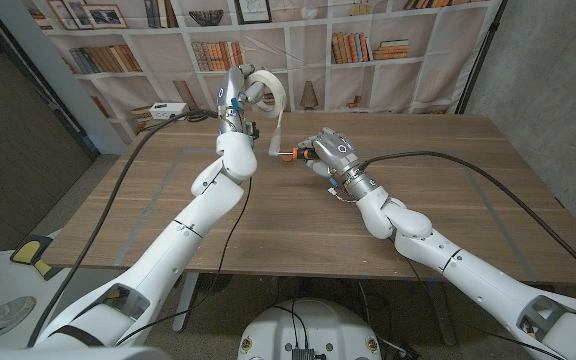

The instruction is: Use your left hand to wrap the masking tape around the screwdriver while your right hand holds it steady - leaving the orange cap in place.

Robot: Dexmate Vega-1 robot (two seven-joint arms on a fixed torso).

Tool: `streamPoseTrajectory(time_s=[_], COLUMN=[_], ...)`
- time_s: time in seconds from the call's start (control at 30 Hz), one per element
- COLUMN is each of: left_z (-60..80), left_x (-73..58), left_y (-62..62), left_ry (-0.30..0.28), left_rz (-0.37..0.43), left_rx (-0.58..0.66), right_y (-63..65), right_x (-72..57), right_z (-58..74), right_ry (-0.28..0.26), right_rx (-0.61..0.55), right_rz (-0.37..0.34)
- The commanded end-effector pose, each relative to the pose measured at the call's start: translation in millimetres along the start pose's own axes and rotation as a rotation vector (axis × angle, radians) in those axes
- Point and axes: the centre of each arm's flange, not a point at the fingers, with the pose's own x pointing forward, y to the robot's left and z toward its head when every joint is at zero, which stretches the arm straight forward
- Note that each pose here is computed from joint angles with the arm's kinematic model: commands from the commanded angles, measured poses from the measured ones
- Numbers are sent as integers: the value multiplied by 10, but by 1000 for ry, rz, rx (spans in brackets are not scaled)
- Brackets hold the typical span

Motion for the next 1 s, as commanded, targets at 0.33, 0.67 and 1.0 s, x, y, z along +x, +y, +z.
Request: streamPoseTrajectory(time_s=[0.33,0.67,1.0], left_z=[14,36,57], left_x=[-66,-209,-303], left_y=[-79,-75,-52], left_ry=[161,186,200], left_rz=[-318,-382,-413], left_rx=[-384,-422,-430], right_y=[-5,-13,11], right_x=[128,177,151], right_z=[-94,-173,-292], right_ry=[119,167,268], right_rx=[-20,-44,-76], right_rz=[-53,-76,-105])
